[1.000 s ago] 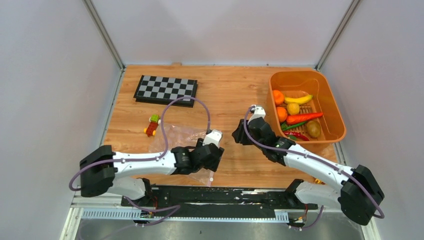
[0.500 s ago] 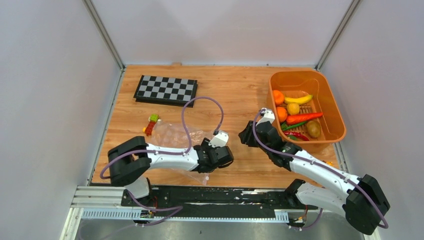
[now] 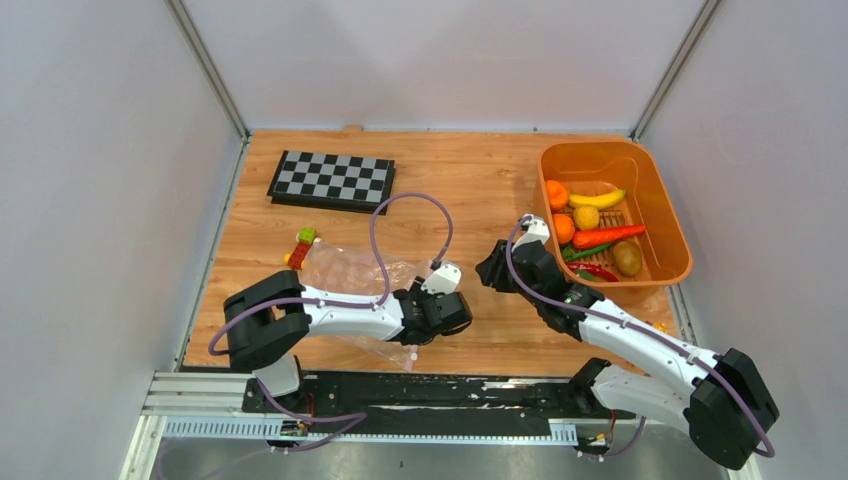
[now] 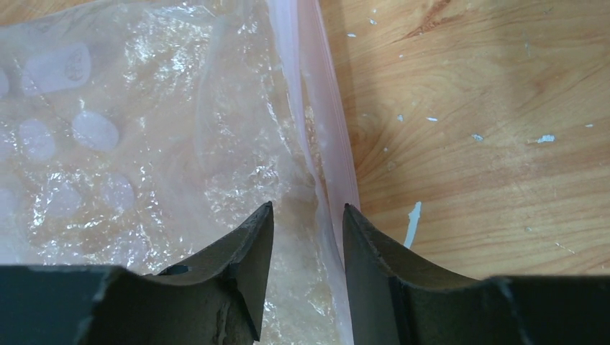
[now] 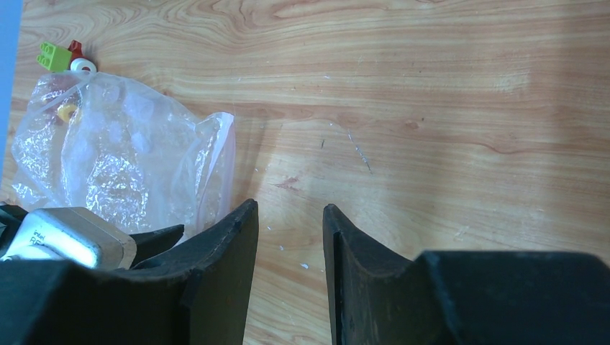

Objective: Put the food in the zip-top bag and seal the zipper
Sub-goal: Pick up the zipper food storage bag at the center of the board.

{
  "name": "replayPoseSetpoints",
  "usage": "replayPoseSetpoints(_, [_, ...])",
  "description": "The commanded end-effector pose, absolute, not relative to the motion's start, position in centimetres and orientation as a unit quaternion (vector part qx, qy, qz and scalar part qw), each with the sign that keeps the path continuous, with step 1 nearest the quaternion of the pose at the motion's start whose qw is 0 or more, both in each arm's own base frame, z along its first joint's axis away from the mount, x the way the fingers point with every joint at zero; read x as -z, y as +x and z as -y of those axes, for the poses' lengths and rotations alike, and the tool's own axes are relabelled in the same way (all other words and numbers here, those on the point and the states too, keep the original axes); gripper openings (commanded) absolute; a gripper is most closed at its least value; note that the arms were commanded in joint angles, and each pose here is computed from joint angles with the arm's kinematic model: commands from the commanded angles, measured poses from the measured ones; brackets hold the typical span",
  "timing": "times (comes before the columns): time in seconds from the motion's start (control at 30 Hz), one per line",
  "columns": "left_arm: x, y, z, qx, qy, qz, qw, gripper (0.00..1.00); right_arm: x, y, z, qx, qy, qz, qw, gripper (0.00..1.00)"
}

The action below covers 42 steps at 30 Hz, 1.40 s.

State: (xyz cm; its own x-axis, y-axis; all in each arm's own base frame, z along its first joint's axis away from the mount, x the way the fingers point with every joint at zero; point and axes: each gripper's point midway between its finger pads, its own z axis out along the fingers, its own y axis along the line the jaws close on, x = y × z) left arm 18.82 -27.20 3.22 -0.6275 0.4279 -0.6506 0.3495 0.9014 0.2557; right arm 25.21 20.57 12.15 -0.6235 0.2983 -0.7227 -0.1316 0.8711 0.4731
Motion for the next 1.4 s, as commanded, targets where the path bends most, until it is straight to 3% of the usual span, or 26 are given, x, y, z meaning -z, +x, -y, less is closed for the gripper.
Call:
replayPoseSetpoints(0.0, [-5.2,19.7,27.2,-0.053,0.192,-0.890,0.410,0.45,-13.2,25.6,-21.1,-0.270,0.051,-0.853,0.444,0.39])
replayPoseSetpoints(0.33, [-4.3,19.8,26.1,-0.086,0.196,-0.887,0.410,0.37,-13.1,25.5,-21.3,-0.274,0.042,-0.855,0.439,0.39])
replayPoseSetpoints(0.53, [-3.7,19.9,25.7,-0.097,0.201,-0.885,0.409,0.23,-13.1,25.5,-21.6,-0.279,0.038,-0.854,0.437,0.39])
replayPoseSetpoints(0.7, [-4.1,20.0,25.8,-0.097,0.202,-0.884,0.411,0.00,-13.0,25.5,-21.7,-0.281,0.035,-0.855,0.434,0.39])
replayPoseSetpoints(1.07, [-11.3,19.8,28.0,-0.002,0.207,-0.875,0.438,0.00,-13.7,25.2,-23.8,-0.324,-0.002,-0.845,0.425,0.40])
replayPoseSetpoints(1.37, [-17.1,18.7,29.2,0.083,0.218,-0.864,0.445,0.00,-18.1,23.3,-27.6,-0.453,-0.053,-0.787,0.416,0.52])
